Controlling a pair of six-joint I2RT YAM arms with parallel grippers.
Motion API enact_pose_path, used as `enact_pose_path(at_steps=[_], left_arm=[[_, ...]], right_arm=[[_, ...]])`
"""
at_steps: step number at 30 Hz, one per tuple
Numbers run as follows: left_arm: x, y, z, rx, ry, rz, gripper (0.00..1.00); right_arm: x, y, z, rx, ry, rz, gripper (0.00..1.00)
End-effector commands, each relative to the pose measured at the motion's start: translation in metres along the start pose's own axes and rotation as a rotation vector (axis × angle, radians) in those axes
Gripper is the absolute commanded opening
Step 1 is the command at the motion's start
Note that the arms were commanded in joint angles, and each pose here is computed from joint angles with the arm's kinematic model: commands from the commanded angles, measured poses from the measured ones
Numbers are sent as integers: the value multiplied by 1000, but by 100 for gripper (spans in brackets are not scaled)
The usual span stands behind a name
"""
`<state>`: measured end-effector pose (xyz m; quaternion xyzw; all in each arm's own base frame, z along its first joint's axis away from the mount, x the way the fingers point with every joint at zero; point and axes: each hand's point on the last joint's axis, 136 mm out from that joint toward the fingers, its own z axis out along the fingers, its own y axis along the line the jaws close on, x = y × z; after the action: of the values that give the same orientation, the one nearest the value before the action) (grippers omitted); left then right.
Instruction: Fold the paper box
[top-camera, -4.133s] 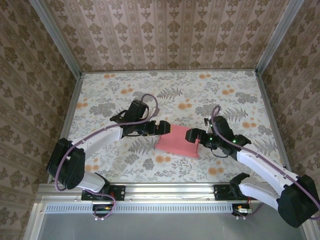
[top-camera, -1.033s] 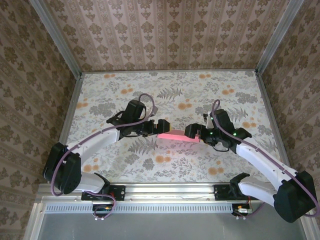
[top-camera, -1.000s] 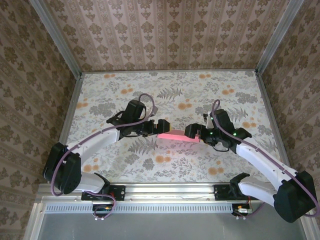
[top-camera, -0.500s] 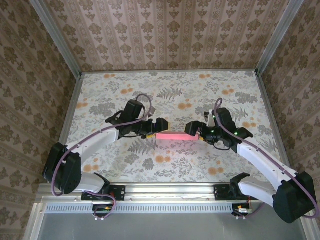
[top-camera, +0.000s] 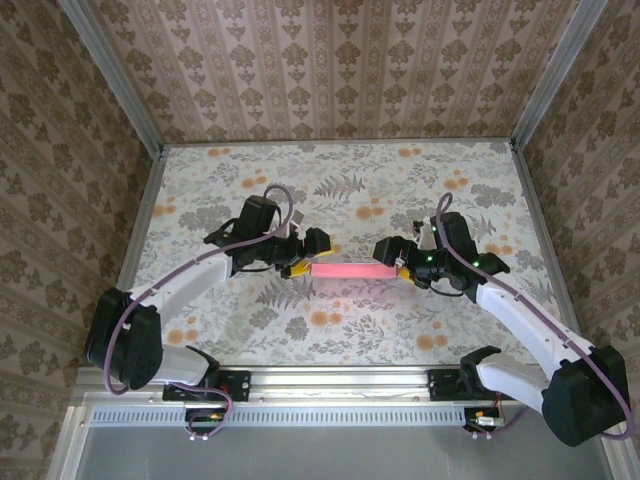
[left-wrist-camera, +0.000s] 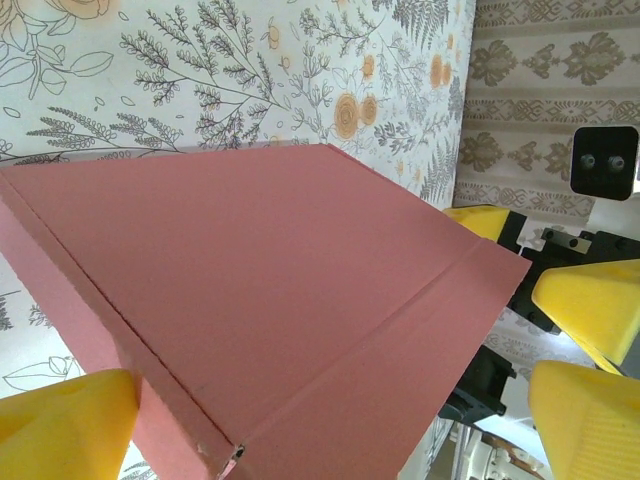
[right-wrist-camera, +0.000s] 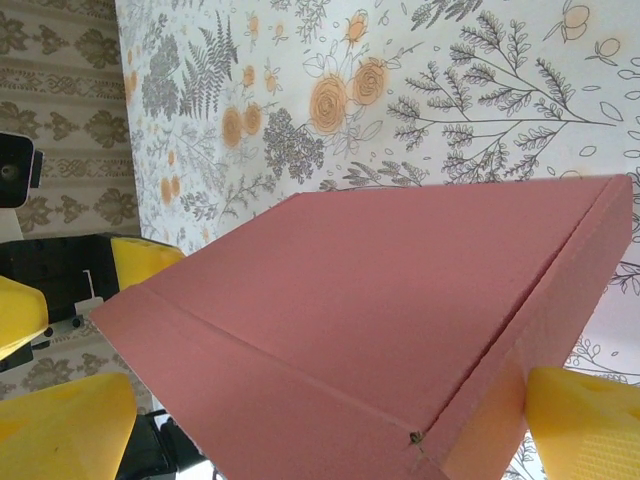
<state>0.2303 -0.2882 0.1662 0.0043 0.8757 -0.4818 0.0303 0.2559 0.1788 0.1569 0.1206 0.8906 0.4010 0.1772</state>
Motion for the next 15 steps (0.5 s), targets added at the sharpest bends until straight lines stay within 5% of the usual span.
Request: enact_pose_path(at_steps=[1, 15], left_arm=[[1, -24, 2, 97, 47, 22, 100], [-12, -17, 12, 96, 67, -9, 100]], right_arm=[[0, 27, 2, -113, 42, -17, 100], [-7, 16, 17, -90, 50, 11, 100]])
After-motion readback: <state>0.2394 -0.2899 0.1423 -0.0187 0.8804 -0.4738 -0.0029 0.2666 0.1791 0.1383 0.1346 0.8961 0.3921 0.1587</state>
